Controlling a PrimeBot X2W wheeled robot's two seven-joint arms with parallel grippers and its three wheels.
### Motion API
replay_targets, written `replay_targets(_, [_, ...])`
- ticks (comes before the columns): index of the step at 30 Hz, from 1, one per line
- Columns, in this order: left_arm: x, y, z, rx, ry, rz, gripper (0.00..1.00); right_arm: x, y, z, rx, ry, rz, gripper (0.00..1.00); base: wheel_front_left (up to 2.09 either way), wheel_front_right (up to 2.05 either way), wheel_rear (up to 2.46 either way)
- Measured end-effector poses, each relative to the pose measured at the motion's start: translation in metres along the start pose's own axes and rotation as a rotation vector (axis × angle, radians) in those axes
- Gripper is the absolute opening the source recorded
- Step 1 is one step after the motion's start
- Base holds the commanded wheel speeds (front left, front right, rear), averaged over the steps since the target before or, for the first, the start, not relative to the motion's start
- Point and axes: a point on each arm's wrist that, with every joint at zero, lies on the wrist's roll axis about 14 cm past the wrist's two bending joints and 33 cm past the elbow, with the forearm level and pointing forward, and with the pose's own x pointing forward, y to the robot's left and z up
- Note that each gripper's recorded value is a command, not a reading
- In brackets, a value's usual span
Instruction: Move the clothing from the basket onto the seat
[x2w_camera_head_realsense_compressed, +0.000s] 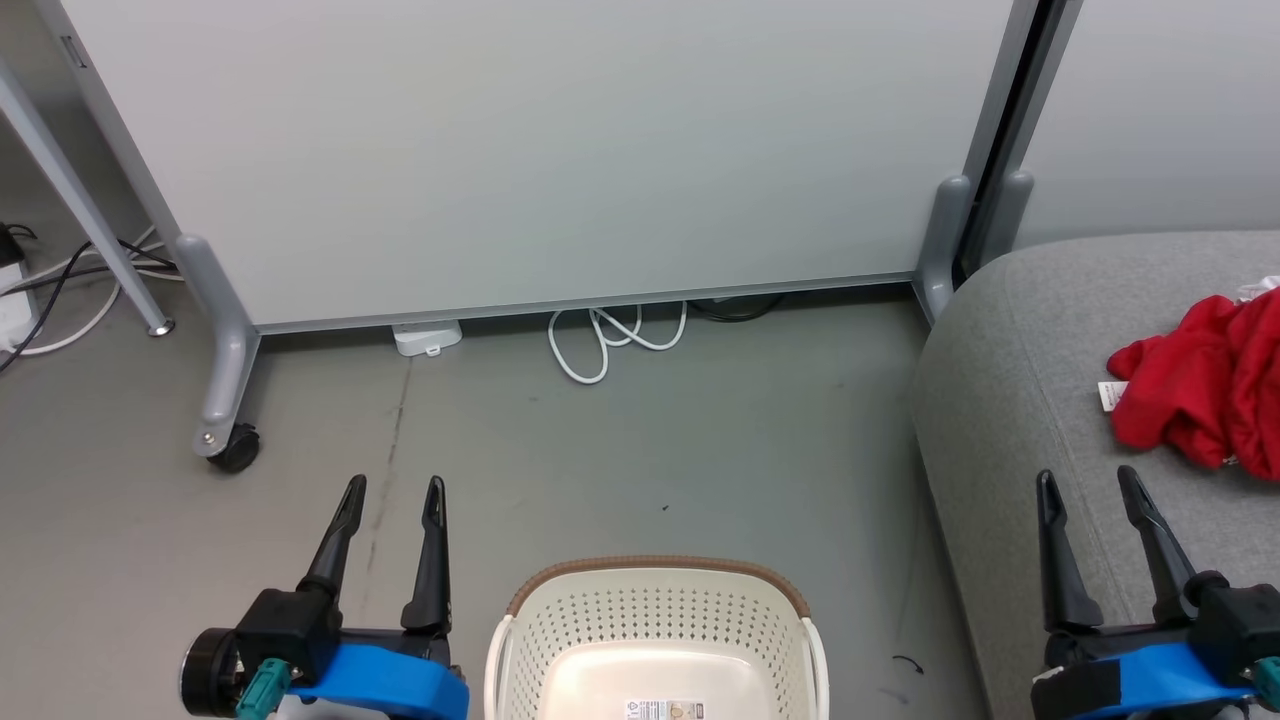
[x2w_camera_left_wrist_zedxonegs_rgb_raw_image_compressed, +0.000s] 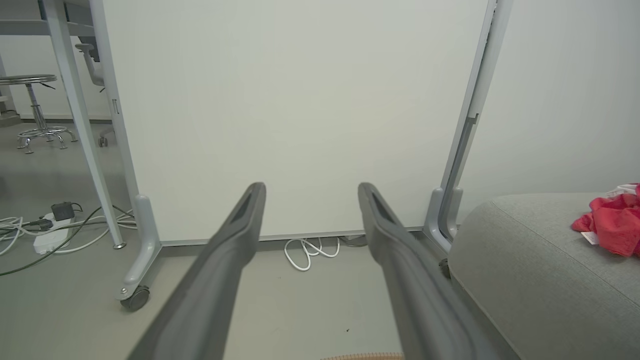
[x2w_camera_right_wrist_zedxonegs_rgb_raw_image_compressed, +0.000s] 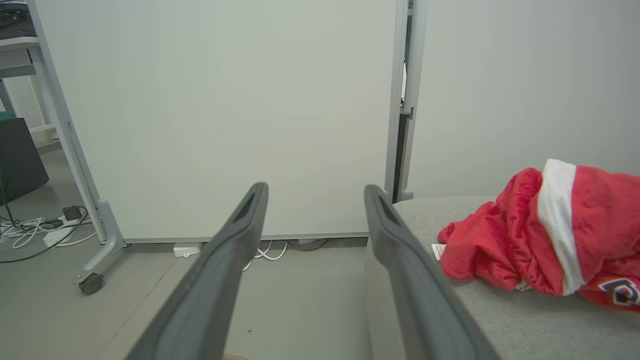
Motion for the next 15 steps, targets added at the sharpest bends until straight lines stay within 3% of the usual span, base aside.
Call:
replay_targets(7, [0.001, 0.002, -0.003, 0.014, 0.011, 0.004, 1.0, 0.0, -0.002, -0.002, 0.01, 0.006, -0.008, 1.0, 0.0, 0.0, 0.0])
replay_targets(8, [0.001, 0.002, -0.004, 0.013, 0.012, 0.003, 0.0, 0.0, -0.002, -0.003, 0.011, 0.007, -0.009, 0.0, 0.0, 0.0, 0.0])
replay_targets(15, [-0.015, 0.004, -0.035, -0.022, 0.117, 0.028, 0.0, -0.008, -0.004, -0.026, 0.042, 0.089, -0.025, 0.0, 0.0, 0.0, 0.0])
